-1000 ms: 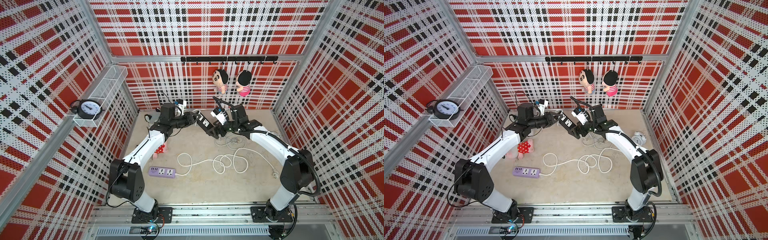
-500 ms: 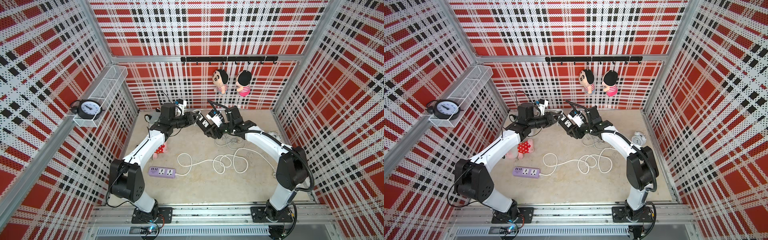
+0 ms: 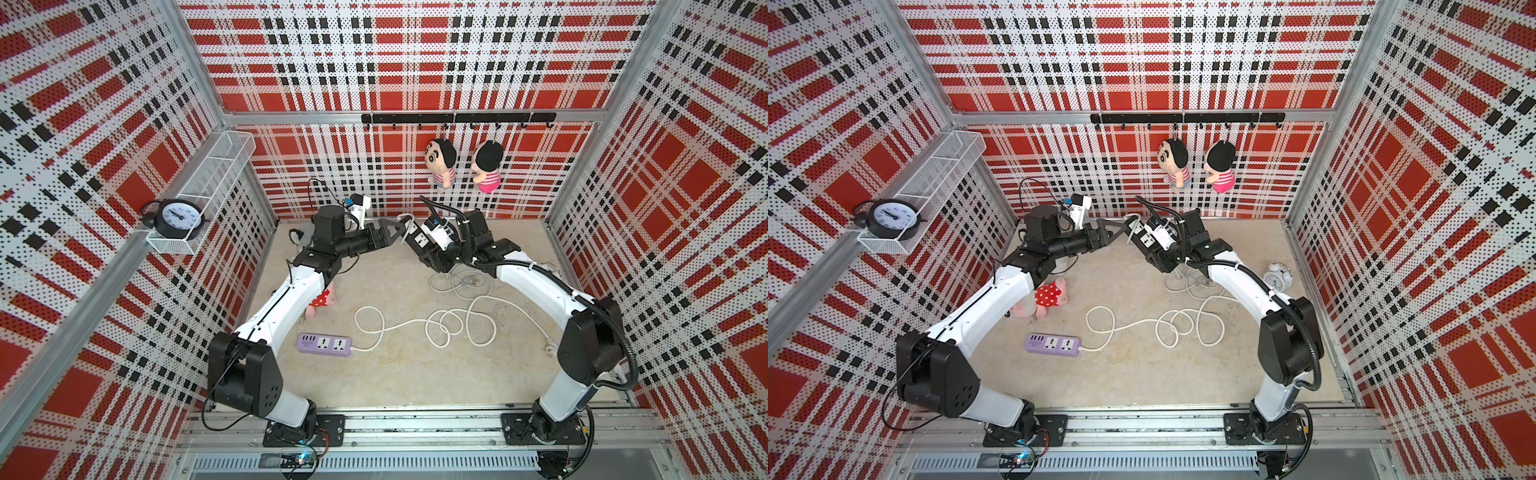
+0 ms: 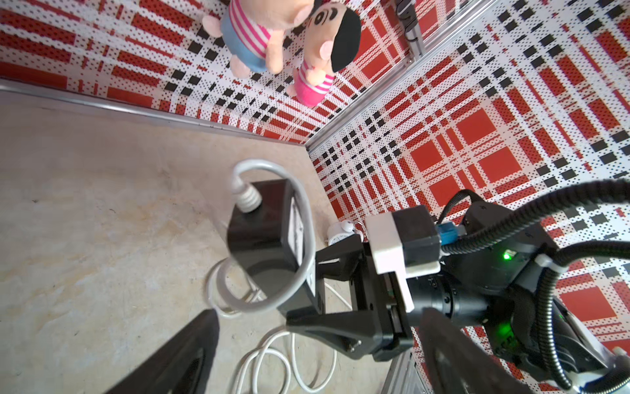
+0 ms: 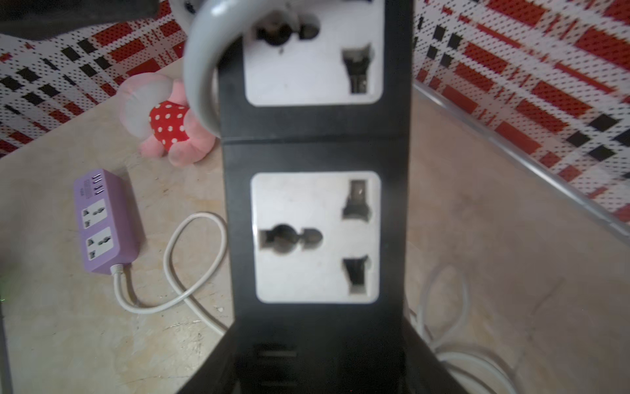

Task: Unwrap the cord wrapped around the power strip
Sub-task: Adjust the power strip.

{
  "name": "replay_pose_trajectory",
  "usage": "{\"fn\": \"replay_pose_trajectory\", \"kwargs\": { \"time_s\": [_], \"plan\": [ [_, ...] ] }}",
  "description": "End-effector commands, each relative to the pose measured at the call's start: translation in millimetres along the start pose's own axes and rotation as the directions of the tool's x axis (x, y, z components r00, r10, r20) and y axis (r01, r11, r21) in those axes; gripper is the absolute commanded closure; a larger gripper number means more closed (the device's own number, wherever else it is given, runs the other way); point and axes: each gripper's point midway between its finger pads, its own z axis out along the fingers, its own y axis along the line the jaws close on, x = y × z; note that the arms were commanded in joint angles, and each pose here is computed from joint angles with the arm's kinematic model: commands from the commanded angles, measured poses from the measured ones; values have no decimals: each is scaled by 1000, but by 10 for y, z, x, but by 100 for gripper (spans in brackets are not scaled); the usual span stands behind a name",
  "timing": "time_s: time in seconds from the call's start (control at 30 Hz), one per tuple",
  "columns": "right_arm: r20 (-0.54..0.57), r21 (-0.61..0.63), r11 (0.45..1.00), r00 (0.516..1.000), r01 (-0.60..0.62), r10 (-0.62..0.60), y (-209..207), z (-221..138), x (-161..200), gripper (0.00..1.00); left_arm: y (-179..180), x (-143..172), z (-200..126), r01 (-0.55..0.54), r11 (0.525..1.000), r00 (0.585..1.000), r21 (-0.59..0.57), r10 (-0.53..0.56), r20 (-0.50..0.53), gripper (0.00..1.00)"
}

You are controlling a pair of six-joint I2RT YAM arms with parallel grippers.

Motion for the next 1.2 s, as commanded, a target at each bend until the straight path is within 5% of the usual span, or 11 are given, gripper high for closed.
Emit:
{"fn": "replay_pose_trajectory", "kwargs": {
  "time_s": [0.0,0.17,0.33,0.43,0.5,0.6,0.7,0.9,1.17],
  "plan": [
    [122,275,947,970,168,-208,-247,-457,-399,53,-17,-219,-187,8,999,993,36,-12,120,6],
    [184,446,864,920,235,-345,-373,-600,-520,55,8,-222,-196,85,989,982,123,-104,155,17],
    [285,359,902,893,238,-349,-166,-619,-695,54,-70,-111,39,66,989,985,131,-86,148,46],
    [333,299,922,879,245,-341,-43,-617,-728,54,-96,-116,100,66,984,981,163,-94,168,72],
    [366,253,935,870,248,-330,49,-608,-739,53,-92,-106,143,60,984,981,165,-89,175,79],
    [374,172,957,884,232,-281,142,-542,-740,52,-120,-66,191,45,984,983,172,-74,170,74],
    [352,145,967,903,208,-247,134,-463,-711,52,-204,-21,174,31,979,985,204,-65,161,48],
    [340,51,978,918,200,-205,243,-354,-673,52,-428,-53,45,-16,969,984,248,-29,177,21],
    [338,-44,983,929,179,-154,353,-278,-663,52,-595,-161,-42,-51,964,974,261,-10,225,21]
  ]
}}
